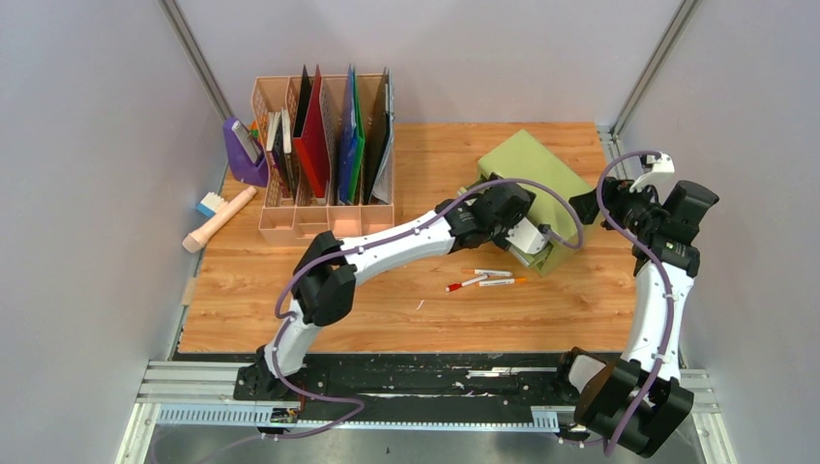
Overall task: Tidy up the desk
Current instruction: Place the stationery in the drawer, then close the drawer in the storage box.
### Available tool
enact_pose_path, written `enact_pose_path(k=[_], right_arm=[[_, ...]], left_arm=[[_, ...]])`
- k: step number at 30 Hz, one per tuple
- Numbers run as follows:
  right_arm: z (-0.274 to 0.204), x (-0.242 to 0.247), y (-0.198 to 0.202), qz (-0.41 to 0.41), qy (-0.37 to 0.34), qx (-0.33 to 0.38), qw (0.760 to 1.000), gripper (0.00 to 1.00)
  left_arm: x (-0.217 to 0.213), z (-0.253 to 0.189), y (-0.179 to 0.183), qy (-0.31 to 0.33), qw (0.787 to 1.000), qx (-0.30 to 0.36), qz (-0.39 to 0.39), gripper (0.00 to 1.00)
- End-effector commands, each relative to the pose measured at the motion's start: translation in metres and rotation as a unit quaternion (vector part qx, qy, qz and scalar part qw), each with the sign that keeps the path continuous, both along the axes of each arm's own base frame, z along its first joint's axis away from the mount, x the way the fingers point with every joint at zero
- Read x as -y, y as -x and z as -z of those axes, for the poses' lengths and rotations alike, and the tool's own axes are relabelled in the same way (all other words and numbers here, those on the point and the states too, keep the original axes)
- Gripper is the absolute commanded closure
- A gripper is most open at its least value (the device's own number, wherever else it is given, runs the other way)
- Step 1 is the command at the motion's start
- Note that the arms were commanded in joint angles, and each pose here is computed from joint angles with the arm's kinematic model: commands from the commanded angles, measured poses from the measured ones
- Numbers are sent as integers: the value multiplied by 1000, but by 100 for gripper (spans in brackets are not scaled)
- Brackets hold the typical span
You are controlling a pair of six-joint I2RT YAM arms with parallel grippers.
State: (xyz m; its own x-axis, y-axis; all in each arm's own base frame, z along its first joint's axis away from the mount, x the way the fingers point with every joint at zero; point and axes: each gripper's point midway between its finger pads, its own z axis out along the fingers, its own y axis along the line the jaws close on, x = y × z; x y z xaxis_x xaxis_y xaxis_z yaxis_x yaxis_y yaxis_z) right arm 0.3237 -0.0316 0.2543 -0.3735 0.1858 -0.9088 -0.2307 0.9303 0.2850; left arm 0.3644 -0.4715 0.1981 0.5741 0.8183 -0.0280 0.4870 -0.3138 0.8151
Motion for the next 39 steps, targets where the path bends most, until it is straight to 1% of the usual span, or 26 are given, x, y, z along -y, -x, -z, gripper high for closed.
enact_pose_path(k=[1, 2, 3, 4, 5, 8, 10, 11, 12, 13, 14, 15, 16, 17, 18, 19, 21, 24, 25, 26, 29, 32, 33, 39], right_arm=[[-17, -13, 5, -41, -1, 32, 999, 21], [-18, -16, 6, -46, -1, 35, 998, 21], [-20, -19, 6, -53, 0, 38, 998, 21], [-21, -23, 7, -60, 1, 41, 997, 21], [-23, -28, 8, -71, 3, 46, 996, 21], [-26, -46, 9, -103, 9, 56, 993, 21], [-29, -61, 10, -129, 20, 65, 989, 21], [-30, -68, 10, -141, 27, 69, 987, 21], [-30, -76, 10, -153, 34, 73, 985, 21], [-29, -84, 10, -164, 44, 76, 983, 21], [-29, -93, 10, -177, 54, 79, 980, 21], [-27, -101, 10, -187, 64, 82, 977, 21], [-25, -111, 10, -200, 73, 83, 973, 21], [-25, -120, 10, -213, 83, 87, 970, 21], [-23, -133, 12, -233, 91, 90, 964, 21], [-21, -145, 15, -252, 98, 94, 958, 21], [-19, -165, 20, -285, 110, 101, 947, 21], [-15, -188, 25, -322, 124, 107, 933, 21], [-13, -196, 27, -334, 126, 108, 928, 21], [-12, -203, 28, -346, 128, 108, 923, 21], [-4, -223, 30, -378, 131, 101, 911, 21], [9, -250, 34, -415, 144, 95, 893, 21], [14, -259, 36, -425, 151, 93, 888, 21], [61, -299, 47, -472, 201, 67, 856, 22]], left_arm=[[-22, -78, 10, 97, 994, 32, -36, 1], [-28, -74, 12, 94, 994, 28, -43, 1], [-36, -85, 16, 115, 992, 24, -53, 0], [-42, -80, 18, 117, 991, 17, -62, 0], [-50, -91, 22, 129, 989, 17, -67, 0], [-75, -85, 34, 143, 985, -17, -95, 0], [-97, -92, 43, 164, 979, -44, -113, 0], [-105, -85, 46, 162, 978, -57, -121, 0], [-119, -88, 49, 176, 972, -77, -135, 0], [-129, -79, 48, 174, 969, -93, -146, 0], [-142, -84, 52, 188, 963, -105, -160, 0], [-155, -73, 51, 184, 960, -119, -173, 0], [-168, -79, 55, 198, 955, -127, -182, 0], [-182, -68, 54, 199, 949, -142, -199, 0], [-193, -73, 58, 208, 945, -147, -204, 0], [-206, -63, 58, 210, 939, -162, -220, 0], [-230, -59, 66, 218, 929, -181, -239, 0], [-260, -58, 77, 240, 916, -192, -260, 0], [-270, -63, 80, 255, 909, -194, -266, 0], [-280, -58, 81, 256, 905, -197, -278, 0], [-301, -66, 86, 292, 890, -195, -292, 0], [-322, -67, 83, 328, 867, -196, -321, 0], [-327, -74, 83, 345, 861, -189, -322, 0], [-357, -83, 76, 423, 811, -171, -367, 0]])
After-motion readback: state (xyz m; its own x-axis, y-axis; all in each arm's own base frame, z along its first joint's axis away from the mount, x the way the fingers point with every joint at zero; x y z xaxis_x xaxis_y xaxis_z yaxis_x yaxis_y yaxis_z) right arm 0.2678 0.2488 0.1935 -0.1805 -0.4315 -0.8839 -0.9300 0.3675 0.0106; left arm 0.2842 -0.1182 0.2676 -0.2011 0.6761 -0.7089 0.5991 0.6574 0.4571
